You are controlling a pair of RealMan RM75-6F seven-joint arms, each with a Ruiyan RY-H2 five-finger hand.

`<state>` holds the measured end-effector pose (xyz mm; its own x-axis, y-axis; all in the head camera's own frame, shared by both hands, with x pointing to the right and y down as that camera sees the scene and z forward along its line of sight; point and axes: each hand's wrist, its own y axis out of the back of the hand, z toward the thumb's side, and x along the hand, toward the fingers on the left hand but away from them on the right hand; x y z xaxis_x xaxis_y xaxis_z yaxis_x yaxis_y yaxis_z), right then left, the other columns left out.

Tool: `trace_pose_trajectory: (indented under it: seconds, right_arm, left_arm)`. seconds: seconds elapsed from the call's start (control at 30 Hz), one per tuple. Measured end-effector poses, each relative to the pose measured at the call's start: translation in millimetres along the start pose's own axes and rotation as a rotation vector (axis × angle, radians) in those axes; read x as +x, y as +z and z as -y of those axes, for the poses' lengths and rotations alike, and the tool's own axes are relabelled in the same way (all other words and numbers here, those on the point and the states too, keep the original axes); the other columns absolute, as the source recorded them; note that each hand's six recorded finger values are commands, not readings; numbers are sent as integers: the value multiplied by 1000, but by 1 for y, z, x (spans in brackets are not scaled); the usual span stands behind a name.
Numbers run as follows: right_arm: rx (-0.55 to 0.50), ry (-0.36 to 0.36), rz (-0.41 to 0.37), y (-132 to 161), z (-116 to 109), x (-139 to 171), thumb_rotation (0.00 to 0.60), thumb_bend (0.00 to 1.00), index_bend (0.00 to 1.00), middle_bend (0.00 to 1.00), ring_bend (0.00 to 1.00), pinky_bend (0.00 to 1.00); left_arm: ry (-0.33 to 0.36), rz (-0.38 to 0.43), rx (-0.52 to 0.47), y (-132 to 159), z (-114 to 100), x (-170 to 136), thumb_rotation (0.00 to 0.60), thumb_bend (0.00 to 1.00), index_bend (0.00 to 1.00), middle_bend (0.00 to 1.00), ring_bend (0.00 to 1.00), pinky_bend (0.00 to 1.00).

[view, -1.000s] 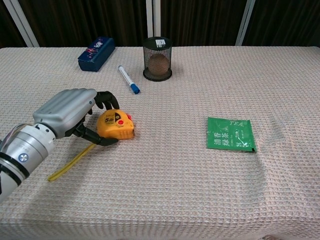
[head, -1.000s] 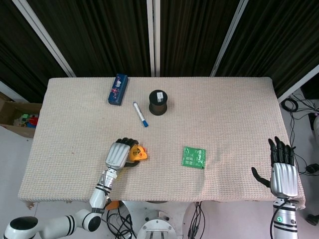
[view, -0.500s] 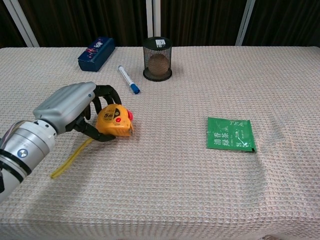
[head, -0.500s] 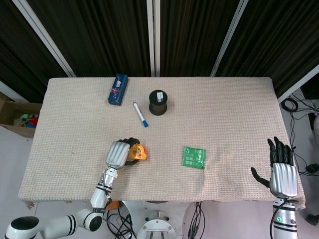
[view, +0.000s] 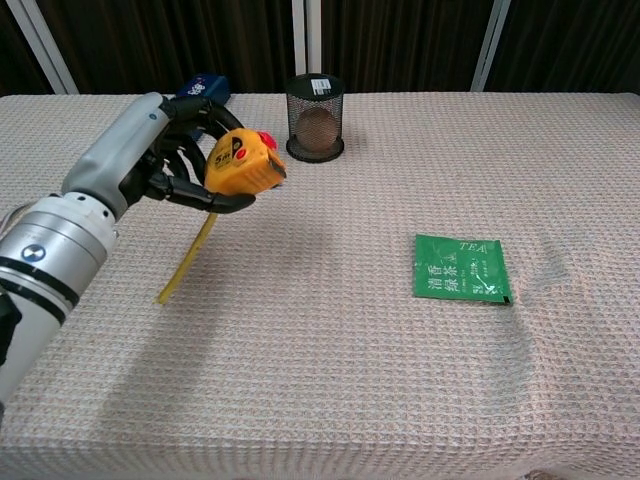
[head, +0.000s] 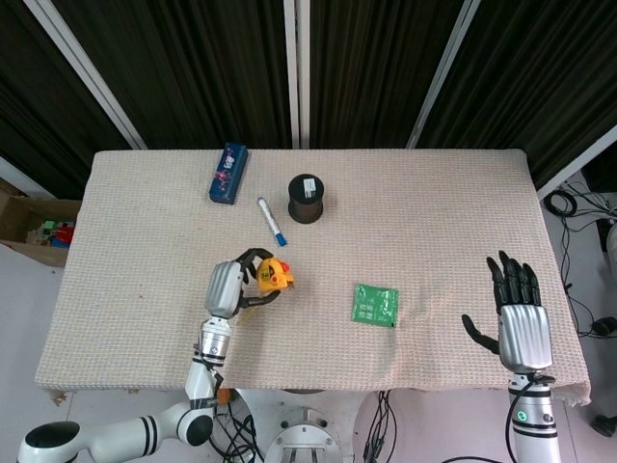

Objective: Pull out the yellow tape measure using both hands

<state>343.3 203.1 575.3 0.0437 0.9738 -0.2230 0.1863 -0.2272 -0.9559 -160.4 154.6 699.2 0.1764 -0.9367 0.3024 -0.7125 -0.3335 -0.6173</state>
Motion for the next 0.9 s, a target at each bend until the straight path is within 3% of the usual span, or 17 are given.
trace_pose_trajectory:
  seconds: [0.17, 0.47, 0.63, 0.9]
  right_arm:
    - [1, -15, -102, 44, 1, -18, 600, 185, 8, 0, 0, 0]
    - [-32, -36, -272, 146, 17, -51, 600, 212, 218, 0, 0, 0]
    - [-79, -33, -283, 179, 29, -63, 600, 214, 271, 3, 0, 0]
    - [-128, -32, -275, 202, 48, -73, 600, 216, 345, 41, 0, 0]
  left_arm:
    - [33, -20, -123, 16, 3, 6, 600, 332, 687, 692, 608, 677]
    - [36, -31, -260, 43, 13, 10, 600, 332, 689, 694, 609, 678]
    - [36, -47, -334, 50, 14, 10, 600, 332, 689, 693, 609, 678]
    - [15, -86, -431, 54, 15, 11, 600, 333, 689, 693, 609, 678]
